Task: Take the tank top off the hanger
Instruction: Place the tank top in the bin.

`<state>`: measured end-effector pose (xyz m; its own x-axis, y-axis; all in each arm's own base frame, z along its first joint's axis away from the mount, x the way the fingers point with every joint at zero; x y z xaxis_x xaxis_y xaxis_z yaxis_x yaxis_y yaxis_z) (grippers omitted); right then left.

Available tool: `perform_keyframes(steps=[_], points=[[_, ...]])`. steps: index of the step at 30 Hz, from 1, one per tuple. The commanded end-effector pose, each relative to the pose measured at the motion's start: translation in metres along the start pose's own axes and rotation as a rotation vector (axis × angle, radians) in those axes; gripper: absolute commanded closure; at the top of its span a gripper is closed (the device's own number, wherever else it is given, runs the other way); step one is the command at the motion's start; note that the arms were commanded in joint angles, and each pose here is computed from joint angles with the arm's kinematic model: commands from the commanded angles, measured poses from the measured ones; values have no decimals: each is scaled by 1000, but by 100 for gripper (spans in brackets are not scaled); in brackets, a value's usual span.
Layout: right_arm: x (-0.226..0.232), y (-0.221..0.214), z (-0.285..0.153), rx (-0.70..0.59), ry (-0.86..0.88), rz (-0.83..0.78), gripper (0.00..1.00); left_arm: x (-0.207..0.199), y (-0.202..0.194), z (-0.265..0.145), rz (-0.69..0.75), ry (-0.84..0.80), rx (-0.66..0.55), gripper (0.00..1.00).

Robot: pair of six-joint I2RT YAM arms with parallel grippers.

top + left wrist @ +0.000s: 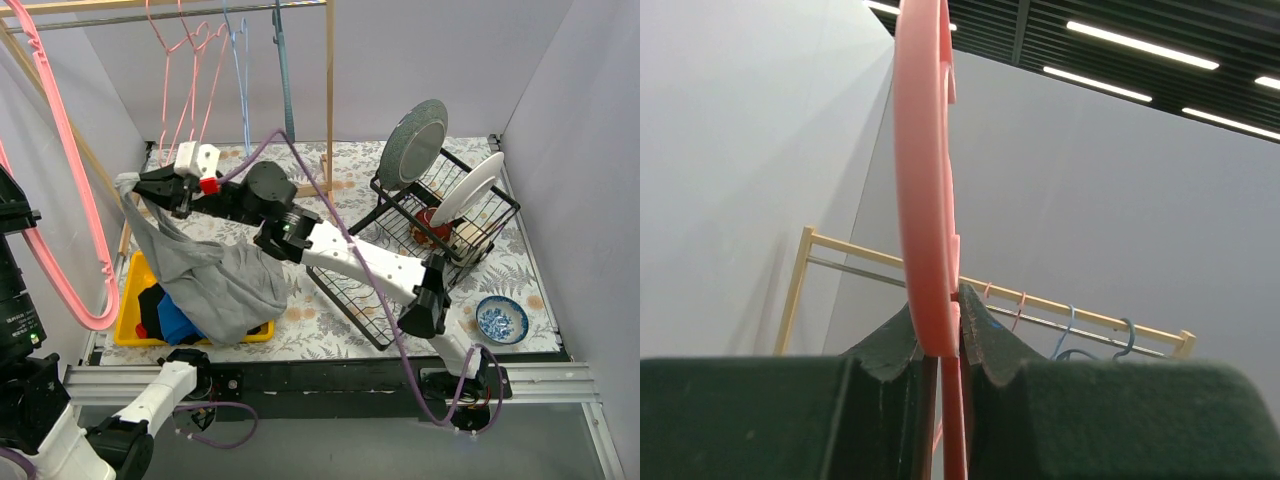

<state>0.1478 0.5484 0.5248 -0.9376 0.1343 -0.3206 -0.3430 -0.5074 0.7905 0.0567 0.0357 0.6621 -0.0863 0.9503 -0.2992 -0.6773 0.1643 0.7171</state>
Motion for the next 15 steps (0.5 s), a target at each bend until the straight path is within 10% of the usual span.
perform_keyframes(steps=[1,11,15], points=[[-4,-5,6,-100,-51,55,99,-5,-13,11,-8,-6,31,100],[77,-165,-96,314,58,322,99,1,-30,18,87,32,61,100],[91,-182,-131,483,87,313,62,4,-45,22,115,52,83,100]])
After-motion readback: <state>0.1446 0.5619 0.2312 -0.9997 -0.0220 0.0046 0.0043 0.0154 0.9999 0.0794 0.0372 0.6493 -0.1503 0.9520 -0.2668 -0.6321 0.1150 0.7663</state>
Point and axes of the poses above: each gripper's point midway between its finger pads, its own z axis out along the fingers, its own x axis along the line the jaws close on, y = z × x, the point moved 5 cm from there along -z, back along the fingers
